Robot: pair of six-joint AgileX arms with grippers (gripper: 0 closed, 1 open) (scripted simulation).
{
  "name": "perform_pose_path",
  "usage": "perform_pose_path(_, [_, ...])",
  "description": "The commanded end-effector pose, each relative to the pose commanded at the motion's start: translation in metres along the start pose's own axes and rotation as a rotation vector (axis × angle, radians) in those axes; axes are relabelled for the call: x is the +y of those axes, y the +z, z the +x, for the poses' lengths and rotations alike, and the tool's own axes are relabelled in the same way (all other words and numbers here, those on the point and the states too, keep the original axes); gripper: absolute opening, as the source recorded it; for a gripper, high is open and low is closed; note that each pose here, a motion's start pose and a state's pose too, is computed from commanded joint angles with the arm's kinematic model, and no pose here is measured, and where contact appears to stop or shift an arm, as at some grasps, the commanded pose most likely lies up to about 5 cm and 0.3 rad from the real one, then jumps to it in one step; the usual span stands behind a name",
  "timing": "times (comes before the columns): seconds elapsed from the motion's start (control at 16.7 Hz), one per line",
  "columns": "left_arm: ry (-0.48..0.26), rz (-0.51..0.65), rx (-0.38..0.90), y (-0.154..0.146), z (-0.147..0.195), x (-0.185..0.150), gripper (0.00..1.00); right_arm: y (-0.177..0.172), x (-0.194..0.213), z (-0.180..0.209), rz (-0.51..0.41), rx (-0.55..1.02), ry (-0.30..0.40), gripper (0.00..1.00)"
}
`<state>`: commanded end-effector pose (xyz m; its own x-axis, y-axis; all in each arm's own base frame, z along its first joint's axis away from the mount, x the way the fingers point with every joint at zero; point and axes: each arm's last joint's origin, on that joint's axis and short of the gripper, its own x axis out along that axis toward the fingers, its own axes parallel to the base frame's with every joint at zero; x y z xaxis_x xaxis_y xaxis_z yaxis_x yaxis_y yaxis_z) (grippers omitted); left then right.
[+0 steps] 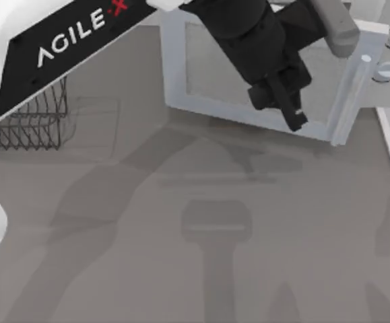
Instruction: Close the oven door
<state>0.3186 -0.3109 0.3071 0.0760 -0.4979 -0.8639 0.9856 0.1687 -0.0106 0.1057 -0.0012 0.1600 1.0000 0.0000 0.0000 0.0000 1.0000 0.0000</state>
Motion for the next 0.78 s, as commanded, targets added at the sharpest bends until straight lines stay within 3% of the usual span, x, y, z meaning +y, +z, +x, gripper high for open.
perform_pose_path(0.78, [-0.068,-0.031,0.074,0.004,0.027,-0.005,0.0,0.0,0.0,0.0,0.0,0.0,0.0,1.0])
